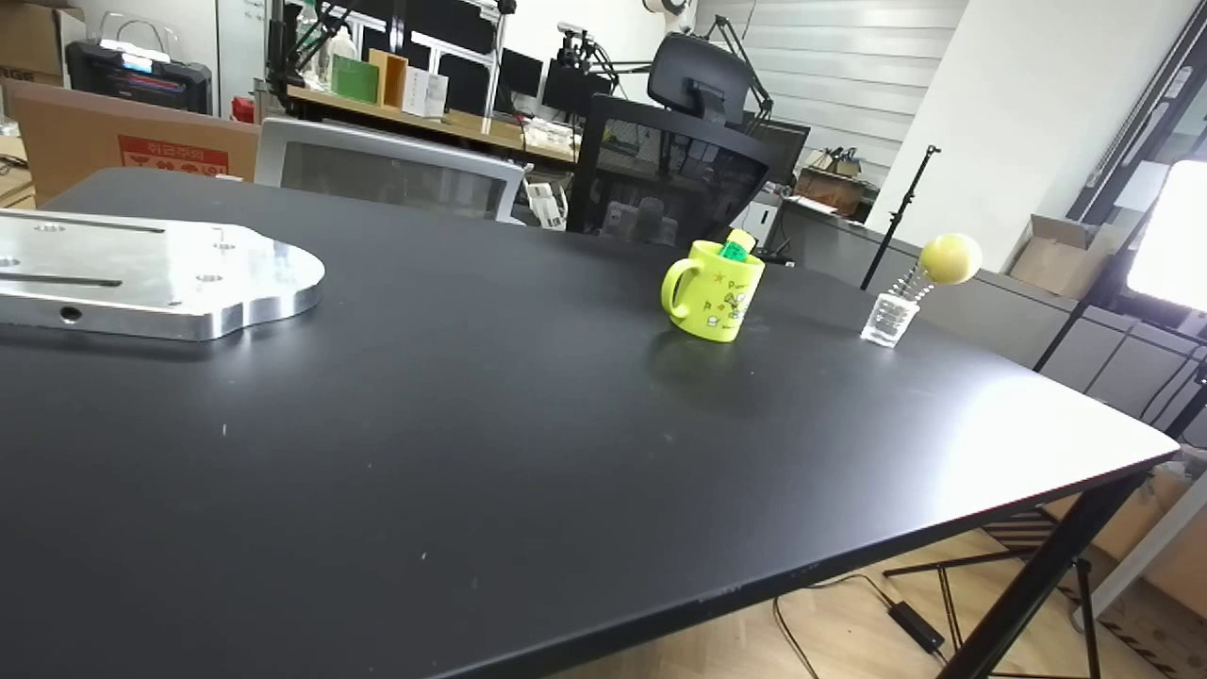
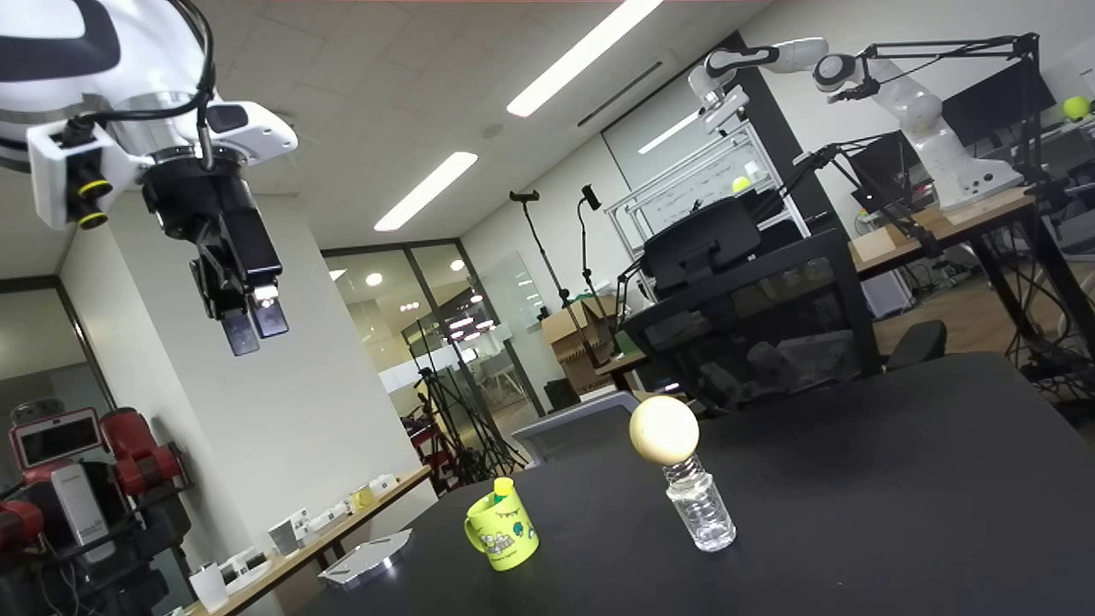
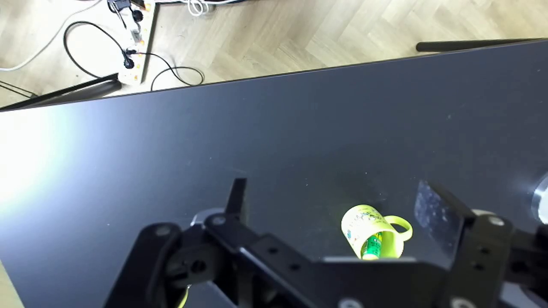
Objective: Take the glue stick out of the mug and place it on the table
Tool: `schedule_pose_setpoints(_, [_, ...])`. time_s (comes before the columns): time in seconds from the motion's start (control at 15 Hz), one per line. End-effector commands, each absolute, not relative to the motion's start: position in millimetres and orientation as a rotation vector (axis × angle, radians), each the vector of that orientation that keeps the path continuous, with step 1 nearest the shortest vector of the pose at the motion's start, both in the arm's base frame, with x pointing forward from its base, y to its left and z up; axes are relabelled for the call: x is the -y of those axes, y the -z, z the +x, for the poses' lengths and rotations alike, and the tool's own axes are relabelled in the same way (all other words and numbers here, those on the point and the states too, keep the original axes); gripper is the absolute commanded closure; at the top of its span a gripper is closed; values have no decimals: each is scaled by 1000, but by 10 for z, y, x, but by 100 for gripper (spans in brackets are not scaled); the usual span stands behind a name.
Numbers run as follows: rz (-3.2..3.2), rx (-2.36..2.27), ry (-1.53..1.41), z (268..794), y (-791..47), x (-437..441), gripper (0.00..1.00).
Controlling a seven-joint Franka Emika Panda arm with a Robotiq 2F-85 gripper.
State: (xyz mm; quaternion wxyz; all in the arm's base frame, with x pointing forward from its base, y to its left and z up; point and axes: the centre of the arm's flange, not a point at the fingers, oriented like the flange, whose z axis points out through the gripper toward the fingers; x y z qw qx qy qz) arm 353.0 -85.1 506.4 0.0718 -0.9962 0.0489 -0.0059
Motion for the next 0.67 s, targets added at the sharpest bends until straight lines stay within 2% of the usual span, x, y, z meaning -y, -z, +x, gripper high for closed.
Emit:
schedule_pose_setpoints(0.0, [-2990,-142,13,3548,-5052,855,0])
schedule_pose_setpoints(0.33, [-2978,-200,-75,3689,-4962,912,0])
schedule_pose_setpoints(0.6, [-2938,-187,-129,4073,-4757,922,0])
